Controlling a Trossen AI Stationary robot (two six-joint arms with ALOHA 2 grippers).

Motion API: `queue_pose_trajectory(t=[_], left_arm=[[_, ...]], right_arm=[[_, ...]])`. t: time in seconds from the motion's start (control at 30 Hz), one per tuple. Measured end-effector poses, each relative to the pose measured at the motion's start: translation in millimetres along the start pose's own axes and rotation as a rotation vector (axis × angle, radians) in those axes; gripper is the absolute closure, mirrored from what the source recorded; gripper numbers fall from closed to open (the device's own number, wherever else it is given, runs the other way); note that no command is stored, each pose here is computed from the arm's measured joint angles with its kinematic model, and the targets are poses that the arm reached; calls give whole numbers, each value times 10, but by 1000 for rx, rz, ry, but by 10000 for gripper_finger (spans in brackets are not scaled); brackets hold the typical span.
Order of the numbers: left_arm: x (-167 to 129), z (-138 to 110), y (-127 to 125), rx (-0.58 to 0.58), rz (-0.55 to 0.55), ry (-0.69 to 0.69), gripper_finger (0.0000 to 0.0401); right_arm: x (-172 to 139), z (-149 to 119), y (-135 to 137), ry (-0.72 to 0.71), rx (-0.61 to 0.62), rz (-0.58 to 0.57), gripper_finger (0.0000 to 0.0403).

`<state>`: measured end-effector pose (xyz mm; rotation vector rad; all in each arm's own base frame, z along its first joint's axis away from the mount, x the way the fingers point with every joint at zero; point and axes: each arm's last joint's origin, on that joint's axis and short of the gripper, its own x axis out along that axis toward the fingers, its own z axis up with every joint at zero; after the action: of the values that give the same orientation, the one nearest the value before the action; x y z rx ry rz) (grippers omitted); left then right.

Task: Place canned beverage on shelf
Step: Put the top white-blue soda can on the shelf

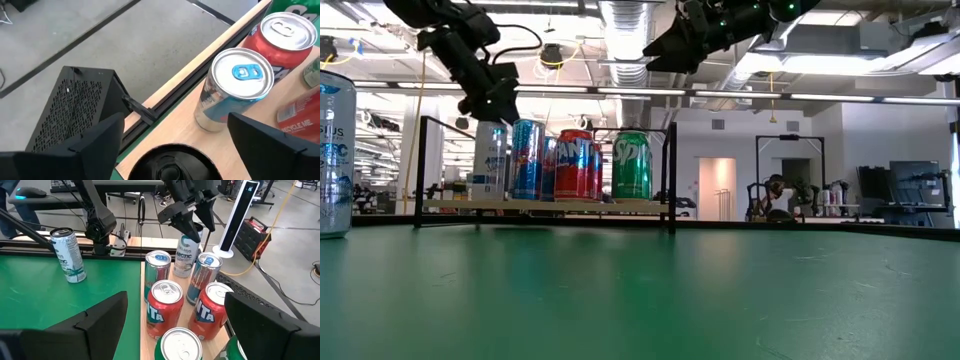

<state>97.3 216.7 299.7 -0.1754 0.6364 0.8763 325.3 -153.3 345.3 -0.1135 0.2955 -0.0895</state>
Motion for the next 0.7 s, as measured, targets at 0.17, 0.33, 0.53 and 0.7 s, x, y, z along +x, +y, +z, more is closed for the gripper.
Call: queue_pose_trajectory(t=[0.17,0.33,0.53,0.7], left_arm=[[-7,10,4,-13,7,2,63],[-127,132,33,-38,62,28,63],[-282,231,17,-129,72,87,63],[-229,186,-27,-138,99,156,63]], right_arm=[[0,-3,2,3,2,1,46],[0,-3,2,3,11,1,46],[0,-2,1,2,12,0,46],[6,9,17,-5,7,2,46]])
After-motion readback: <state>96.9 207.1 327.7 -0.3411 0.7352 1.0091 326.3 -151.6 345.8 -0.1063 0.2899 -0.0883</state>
